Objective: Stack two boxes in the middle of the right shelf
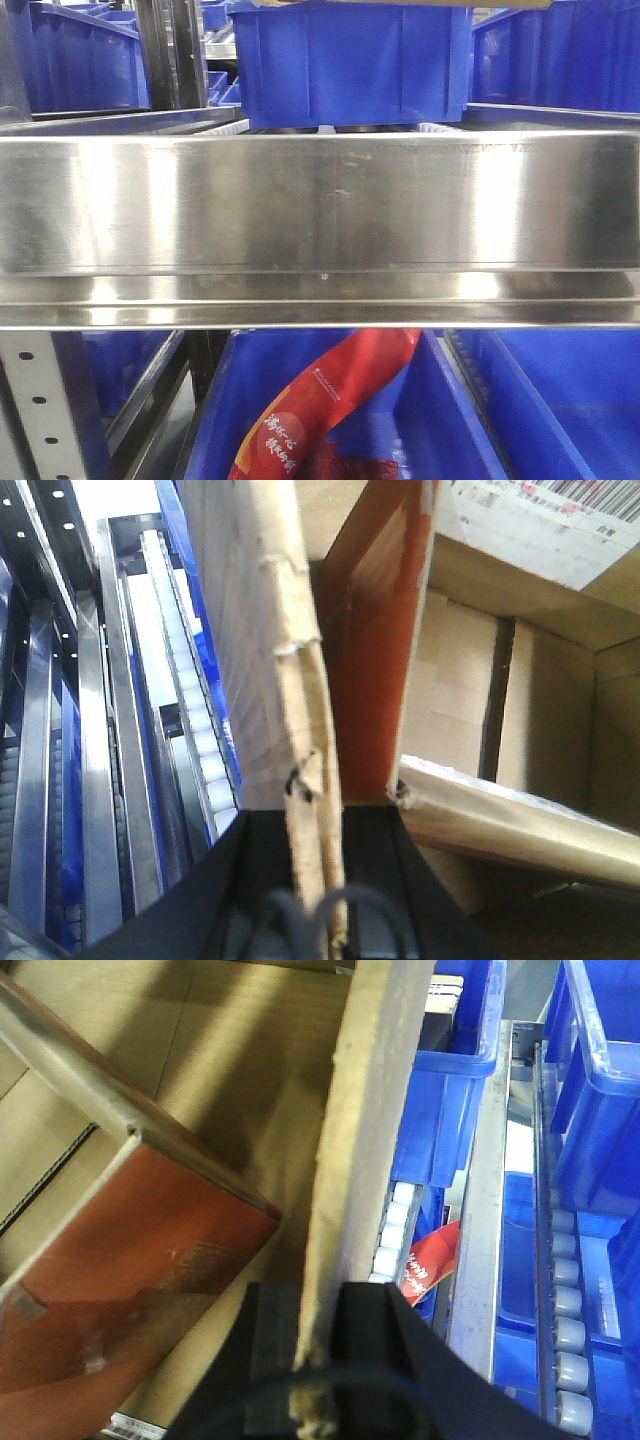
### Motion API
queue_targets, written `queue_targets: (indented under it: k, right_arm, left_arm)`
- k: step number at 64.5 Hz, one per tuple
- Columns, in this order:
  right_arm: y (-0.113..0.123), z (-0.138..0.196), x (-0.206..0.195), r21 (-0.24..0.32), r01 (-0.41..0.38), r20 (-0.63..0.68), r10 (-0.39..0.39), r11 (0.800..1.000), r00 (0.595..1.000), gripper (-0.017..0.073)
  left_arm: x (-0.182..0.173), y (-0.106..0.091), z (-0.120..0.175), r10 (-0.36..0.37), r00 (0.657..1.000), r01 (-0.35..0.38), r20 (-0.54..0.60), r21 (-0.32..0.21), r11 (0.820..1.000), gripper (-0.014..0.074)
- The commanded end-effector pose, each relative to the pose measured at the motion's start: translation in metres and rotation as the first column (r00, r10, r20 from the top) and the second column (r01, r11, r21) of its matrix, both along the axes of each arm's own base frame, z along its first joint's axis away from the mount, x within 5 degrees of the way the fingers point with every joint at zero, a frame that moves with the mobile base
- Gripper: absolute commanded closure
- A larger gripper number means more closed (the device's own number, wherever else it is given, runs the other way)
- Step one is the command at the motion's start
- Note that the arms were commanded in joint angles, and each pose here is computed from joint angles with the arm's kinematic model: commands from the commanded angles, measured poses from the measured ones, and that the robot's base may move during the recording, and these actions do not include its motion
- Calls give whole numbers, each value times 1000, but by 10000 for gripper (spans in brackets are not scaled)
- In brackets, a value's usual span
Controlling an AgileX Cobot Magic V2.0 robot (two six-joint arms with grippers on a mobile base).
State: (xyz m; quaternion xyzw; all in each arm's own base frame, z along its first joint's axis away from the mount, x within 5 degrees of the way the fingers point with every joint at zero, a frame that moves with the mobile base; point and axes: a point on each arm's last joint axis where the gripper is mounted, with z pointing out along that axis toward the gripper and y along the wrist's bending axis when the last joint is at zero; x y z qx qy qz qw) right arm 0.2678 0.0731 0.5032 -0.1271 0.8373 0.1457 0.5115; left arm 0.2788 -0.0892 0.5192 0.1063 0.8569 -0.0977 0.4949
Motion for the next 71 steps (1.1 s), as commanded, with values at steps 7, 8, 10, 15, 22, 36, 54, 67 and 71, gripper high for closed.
queue_targets:
  k: [7,8,10,15,22,36,54,67,71]
  right_arm:
    - [-5,13,-14,-8,2,41,-1,1000,999,713]
    - [-5,13,-15,-9,0,37,0,1000,999,713]
    - [-5,13,-18,-13,-3,29,3,1000,1000,713]
    - [-6,15,-26,-20,-10,15,11,1000,1000,713]
    - [-7,13,-33,-50,-32,-18,31,998,999,713]
    - [-9,-2,-25,-115,-27,-98,16,993,995,713]
    - [-1,-52,16,-149,-51,-278,8,988,961,713]
    - [2,-65,30,-154,-55,-312,5,987,950,692]
    - [2,-64,30,-153,-55,-311,4,987,950,632]
  left_arm:
    - [-15,0,10,-37,999,38,25,-19,999,705]
    - [-17,-1,11,-43,999,43,22,-18,999,705]
    - [-23,-4,12,-61,998,62,17,-16,998,705]
    - [-33,-15,12,-113,994,113,-6,-5,994,705]
    - [-43,-35,9,-163,986,164,-34,30,986,705]
    - [-30,-63,-9,-112,992,119,-65,121,985,705]
    - [13,-87,-53,-83,979,121,-185,200,972,705]
    - [25,-92,-66,-60,977,110,-206,241,964,704]
    - [26,-93,-67,-59,976,110,-208,242,964,684]
